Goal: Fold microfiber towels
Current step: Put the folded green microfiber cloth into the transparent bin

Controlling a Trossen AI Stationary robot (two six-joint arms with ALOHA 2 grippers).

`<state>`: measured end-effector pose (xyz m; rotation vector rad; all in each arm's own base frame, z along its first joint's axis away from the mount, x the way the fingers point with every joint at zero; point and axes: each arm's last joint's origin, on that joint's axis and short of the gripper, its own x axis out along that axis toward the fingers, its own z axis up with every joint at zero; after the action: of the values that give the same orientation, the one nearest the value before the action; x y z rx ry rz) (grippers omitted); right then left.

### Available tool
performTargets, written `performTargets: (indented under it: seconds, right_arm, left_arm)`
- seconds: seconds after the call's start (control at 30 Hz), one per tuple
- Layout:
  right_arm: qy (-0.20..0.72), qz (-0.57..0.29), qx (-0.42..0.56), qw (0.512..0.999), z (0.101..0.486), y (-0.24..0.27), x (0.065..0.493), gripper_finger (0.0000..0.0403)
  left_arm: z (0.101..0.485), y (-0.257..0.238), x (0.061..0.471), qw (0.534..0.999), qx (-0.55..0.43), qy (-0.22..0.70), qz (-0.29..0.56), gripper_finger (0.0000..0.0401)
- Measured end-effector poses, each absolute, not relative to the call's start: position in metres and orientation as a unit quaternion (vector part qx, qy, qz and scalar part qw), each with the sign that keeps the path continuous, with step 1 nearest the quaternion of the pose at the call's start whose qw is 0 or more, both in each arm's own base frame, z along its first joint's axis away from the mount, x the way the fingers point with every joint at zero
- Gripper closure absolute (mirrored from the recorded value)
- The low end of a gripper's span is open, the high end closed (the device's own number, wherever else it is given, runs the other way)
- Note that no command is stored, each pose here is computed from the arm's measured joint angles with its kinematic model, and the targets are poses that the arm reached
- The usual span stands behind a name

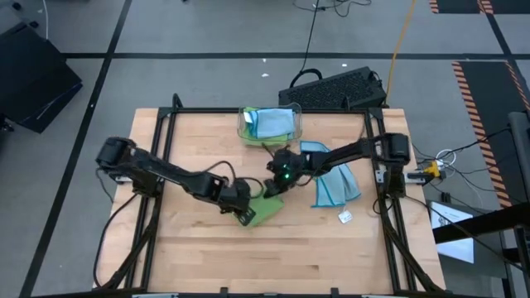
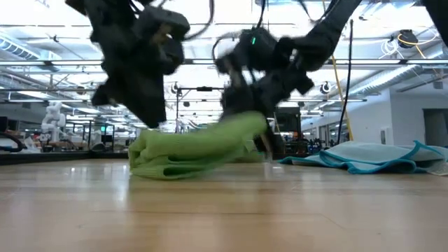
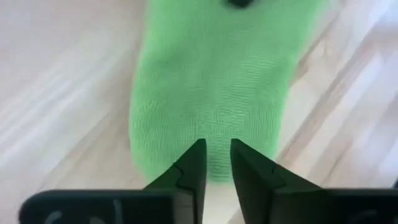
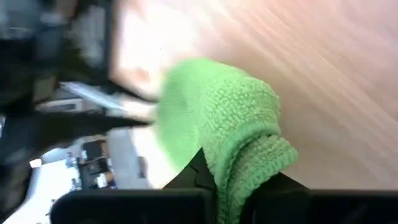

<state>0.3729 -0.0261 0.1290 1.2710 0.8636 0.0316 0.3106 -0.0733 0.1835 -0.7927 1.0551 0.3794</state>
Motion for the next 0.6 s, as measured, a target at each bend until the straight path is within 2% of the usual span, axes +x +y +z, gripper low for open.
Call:
performTargets:
  seconds: [0.1, 0.33, 0.47, 0.6]
  right_arm:
    - [0.352, 0.029, 0.573, 0.74, 0.16, -0.036, 0.369, 0.0391]
    - [0.239, 0.029, 0.58, 0.778, 0.24, -0.067, 0.34, 0.0391]
    - [0.149, -0.003, 0.592, 0.792, 0.286, -0.085, 0.312, 0.0391]
    - [0.067, -0.027, 0.604, 0.794, 0.32, -0.102, 0.283, 0.0391]
  left_arm:
    - [0.21, -0.072, 0.292, 0.768, -0.39, 0.457, 0.225, 0.03]
    - [0.263, -0.075, 0.256, 0.786, -0.452, 0.274, 0.322, 0.0214]
    - [0.272, -0.075, 0.25, 0.78, -0.474, 0.188, 0.361, 0.0172]
    - [0.275, -0.073, 0.258, 0.777, -0.491, 0.107, 0.378, 0.0154]
